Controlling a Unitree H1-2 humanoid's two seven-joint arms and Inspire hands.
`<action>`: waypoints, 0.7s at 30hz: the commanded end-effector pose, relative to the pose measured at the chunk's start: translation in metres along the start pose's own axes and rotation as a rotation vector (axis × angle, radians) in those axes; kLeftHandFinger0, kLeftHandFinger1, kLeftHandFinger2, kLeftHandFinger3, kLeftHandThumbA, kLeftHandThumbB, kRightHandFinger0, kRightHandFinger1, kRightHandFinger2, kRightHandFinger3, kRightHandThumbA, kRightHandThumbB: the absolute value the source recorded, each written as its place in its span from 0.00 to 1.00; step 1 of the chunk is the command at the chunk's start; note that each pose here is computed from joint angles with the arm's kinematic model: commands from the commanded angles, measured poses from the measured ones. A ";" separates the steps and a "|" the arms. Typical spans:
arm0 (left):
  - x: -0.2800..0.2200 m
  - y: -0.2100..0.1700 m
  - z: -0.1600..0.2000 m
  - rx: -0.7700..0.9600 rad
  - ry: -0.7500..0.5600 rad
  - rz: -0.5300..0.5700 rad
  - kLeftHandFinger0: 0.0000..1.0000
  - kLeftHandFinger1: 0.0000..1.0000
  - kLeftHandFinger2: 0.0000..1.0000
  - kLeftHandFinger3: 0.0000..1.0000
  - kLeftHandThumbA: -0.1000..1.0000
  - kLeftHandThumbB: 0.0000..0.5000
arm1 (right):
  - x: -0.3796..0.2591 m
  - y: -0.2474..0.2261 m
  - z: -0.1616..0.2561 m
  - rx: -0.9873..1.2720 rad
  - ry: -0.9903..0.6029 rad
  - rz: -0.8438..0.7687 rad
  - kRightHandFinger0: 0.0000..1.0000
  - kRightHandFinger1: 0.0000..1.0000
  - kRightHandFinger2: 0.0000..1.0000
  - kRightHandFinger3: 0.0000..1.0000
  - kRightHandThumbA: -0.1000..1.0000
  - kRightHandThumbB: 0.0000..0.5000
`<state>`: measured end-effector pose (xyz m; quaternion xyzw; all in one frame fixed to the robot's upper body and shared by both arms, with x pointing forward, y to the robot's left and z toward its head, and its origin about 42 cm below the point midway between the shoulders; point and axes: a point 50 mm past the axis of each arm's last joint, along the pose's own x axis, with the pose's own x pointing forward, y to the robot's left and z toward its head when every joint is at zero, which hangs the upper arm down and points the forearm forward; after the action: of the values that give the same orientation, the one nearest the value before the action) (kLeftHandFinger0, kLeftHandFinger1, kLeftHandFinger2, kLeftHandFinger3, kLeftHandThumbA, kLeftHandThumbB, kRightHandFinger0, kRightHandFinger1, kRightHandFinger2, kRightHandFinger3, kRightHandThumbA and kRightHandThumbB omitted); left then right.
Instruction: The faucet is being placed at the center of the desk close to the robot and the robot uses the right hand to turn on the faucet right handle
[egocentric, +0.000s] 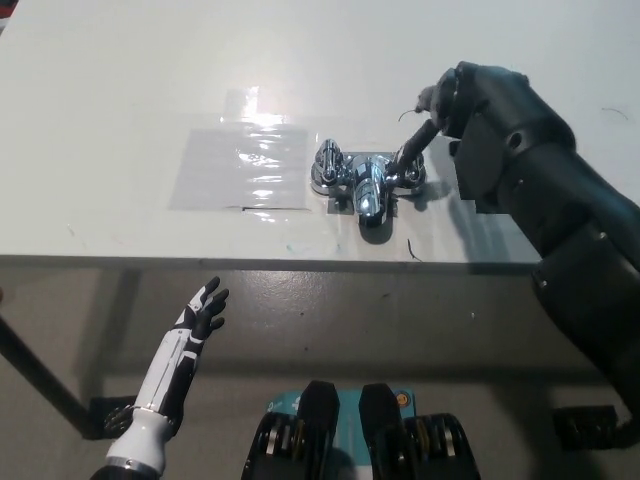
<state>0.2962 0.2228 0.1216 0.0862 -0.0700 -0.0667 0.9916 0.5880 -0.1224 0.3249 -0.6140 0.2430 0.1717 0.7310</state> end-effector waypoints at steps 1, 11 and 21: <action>0.005 0.004 0.014 0.004 -0.052 0.003 1.00 1.00 1.00 1.00 1.00 0.09 | -0.017 -0.041 -0.010 -0.069 0.014 0.012 1.00 1.00 1.00 1.00 0.89 0.49; 0.006 0.005 0.013 0.021 -0.054 0.001 1.00 1.00 1.00 1.00 1.00 0.08 | -0.015 -0.048 -0.036 -0.089 0.050 0.070 1.00 1.00 1.00 1.00 0.89 0.44; 0.006 0.006 0.013 0.019 -0.058 0.000 1.00 1.00 1.00 1.00 1.00 0.08 | -0.010 -0.042 -0.047 -0.112 0.083 0.068 1.00 1.00 1.00 1.00 0.96 0.51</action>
<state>0.2973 0.2232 0.1228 0.0890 -0.0719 -0.0667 0.9912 0.5905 -0.1571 0.3300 -0.6227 0.2849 0.2112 0.6974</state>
